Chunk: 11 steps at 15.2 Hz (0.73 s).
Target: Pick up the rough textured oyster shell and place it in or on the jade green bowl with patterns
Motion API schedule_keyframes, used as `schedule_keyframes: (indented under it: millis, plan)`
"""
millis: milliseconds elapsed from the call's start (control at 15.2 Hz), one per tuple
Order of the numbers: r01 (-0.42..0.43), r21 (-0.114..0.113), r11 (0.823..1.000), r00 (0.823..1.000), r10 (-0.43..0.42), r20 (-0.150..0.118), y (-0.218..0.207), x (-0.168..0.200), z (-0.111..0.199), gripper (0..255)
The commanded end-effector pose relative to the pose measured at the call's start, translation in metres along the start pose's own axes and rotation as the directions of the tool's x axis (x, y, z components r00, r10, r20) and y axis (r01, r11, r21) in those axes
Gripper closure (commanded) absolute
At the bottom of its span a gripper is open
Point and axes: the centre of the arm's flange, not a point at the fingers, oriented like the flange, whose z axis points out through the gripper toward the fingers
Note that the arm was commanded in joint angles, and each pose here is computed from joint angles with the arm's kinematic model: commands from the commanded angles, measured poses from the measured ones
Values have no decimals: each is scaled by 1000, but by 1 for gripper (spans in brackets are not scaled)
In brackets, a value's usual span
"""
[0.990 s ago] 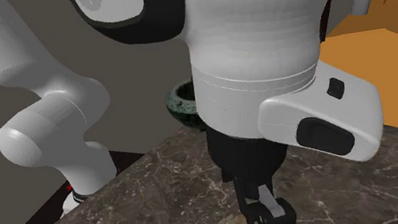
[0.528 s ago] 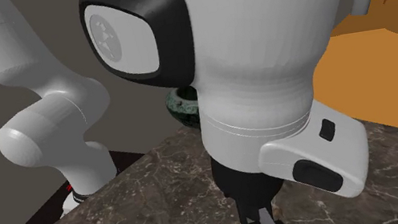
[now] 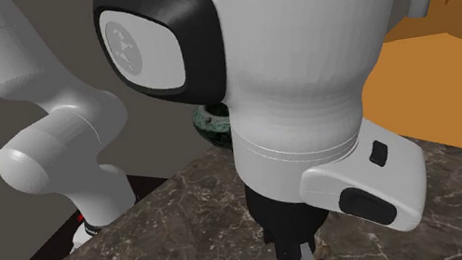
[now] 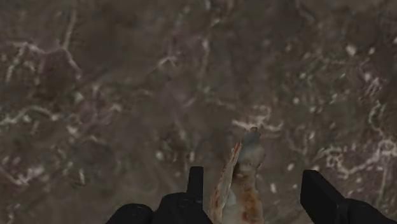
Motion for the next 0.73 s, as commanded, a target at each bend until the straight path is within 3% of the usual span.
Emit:
schedule_keyframes:
  millis: [0, 660]
  plan:
    - [0, 0, 1000, 1000, 0, 0, 0, 0, 0, 255]
    - [0, 0, 1000, 1000, 0, 0, -1, 0, -10, 255]
